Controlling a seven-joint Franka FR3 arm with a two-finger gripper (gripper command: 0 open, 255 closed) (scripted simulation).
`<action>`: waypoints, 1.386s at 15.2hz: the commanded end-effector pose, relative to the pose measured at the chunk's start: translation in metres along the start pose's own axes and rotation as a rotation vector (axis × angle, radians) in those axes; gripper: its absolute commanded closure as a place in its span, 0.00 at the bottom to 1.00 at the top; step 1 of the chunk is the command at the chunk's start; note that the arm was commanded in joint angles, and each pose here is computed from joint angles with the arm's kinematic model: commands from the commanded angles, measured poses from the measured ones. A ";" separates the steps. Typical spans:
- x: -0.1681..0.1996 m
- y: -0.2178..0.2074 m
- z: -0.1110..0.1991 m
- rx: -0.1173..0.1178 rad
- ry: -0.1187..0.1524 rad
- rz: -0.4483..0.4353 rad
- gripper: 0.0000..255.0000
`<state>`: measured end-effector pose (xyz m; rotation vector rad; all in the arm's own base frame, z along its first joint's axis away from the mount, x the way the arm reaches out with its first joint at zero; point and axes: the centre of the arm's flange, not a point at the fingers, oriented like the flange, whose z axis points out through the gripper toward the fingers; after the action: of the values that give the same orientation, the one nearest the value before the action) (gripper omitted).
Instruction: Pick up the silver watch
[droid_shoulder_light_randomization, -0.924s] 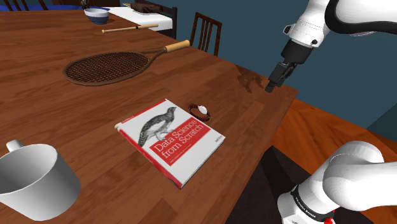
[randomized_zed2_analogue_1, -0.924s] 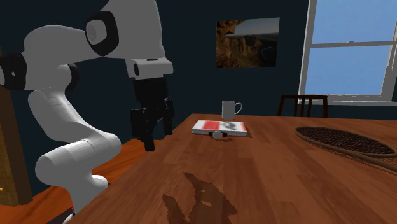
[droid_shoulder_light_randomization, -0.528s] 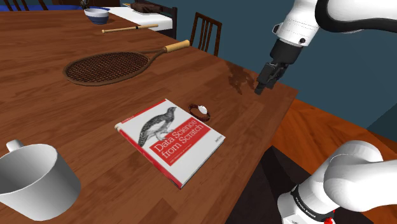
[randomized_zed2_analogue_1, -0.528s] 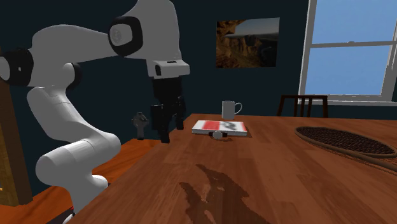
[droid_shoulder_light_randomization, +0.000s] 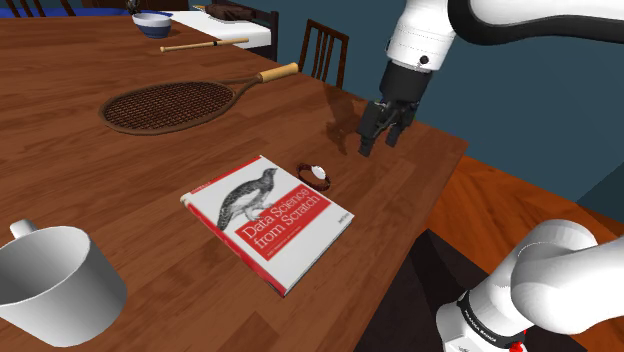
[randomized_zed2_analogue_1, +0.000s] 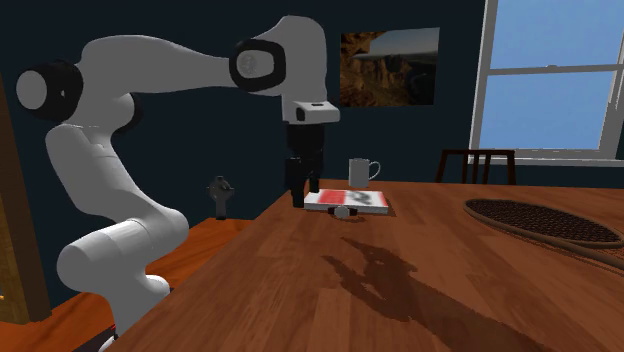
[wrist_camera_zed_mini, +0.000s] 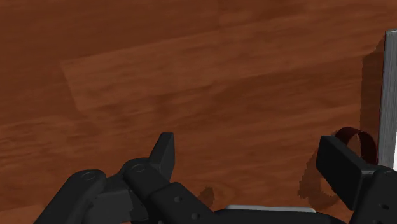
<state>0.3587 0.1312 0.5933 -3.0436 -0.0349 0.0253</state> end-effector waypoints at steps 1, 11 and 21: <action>0.007 -0.026 0.003 0.000 -0.015 0.013 0.00; 0.035 -0.097 0.031 -0.002 -0.056 0.046 0.00; 0.035 -0.096 0.050 -0.002 -0.055 0.046 1.00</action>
<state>0.3907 0.2320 0.5520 -3.0452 0.0317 0.1132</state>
